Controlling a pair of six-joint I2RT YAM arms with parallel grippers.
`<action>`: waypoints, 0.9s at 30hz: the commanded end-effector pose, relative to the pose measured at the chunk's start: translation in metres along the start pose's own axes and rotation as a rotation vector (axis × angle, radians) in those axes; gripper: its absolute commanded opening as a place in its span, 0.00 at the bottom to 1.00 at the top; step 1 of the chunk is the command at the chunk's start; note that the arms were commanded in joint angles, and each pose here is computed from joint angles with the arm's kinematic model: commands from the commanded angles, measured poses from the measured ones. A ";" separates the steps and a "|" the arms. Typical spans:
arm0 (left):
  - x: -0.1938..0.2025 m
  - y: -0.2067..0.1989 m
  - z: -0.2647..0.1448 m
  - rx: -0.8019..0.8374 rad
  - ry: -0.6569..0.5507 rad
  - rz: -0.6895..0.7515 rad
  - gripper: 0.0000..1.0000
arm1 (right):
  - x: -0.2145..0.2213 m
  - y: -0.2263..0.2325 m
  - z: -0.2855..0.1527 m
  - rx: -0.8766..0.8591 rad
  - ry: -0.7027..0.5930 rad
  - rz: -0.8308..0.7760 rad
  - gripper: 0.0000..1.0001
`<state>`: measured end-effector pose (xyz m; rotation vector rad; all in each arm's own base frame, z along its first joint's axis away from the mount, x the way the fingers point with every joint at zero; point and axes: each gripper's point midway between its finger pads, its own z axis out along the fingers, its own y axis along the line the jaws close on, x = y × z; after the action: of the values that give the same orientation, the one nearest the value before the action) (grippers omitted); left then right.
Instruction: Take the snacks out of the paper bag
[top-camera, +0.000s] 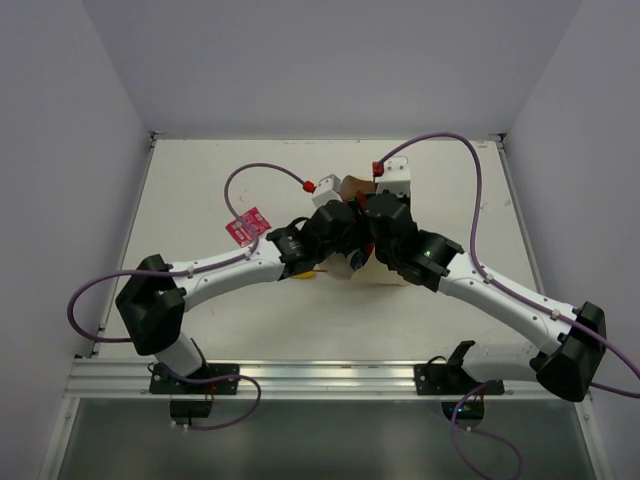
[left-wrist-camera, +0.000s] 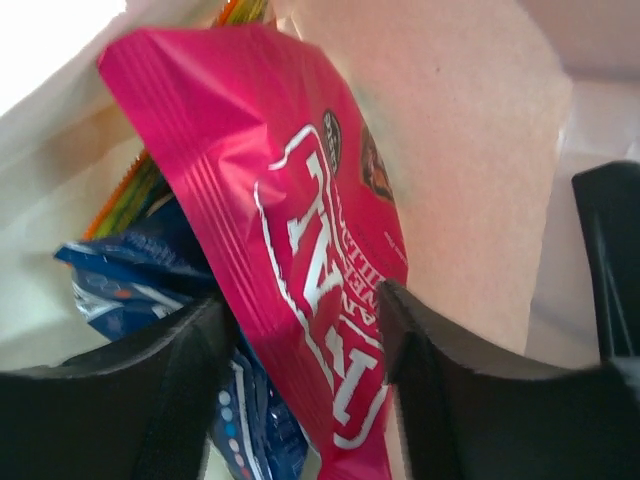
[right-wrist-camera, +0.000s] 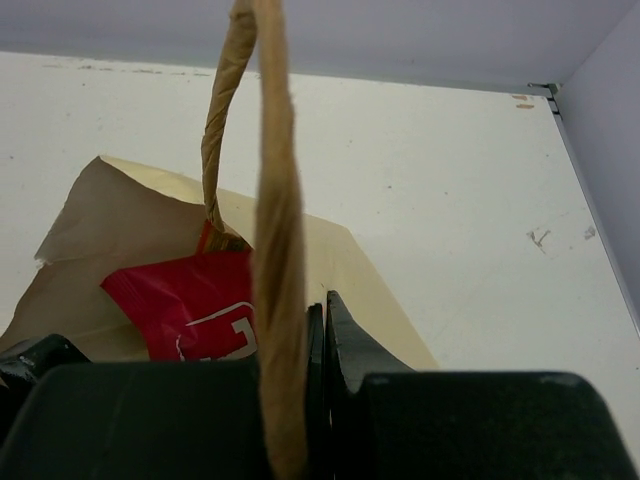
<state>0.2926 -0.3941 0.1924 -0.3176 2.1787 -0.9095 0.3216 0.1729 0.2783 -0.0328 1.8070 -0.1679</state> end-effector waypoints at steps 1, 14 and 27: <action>-0.019 -0.016 0.006 0.036 -0.061 -0.009 0.56 | -0.013 0.007 -0.004 -0.034 -0.030 0.089 0.00; -0.045 -0.028 -0.037 0.069 -0.090 0.076 0.00 | 0.005 -0.003 0.001 0.036 -0.013 0.029 0.00; -0.186 -0.057 -0.170 0.119 -0.366 0.256 0.00 | 0.023 -0.037 0.008 0.124 0.008 -0.002 0.00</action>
<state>0.2926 -0.2999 0.3485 -0.1421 1.9404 -0.8195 0.3252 0.1556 0.2654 0.0189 1.7970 -0.2059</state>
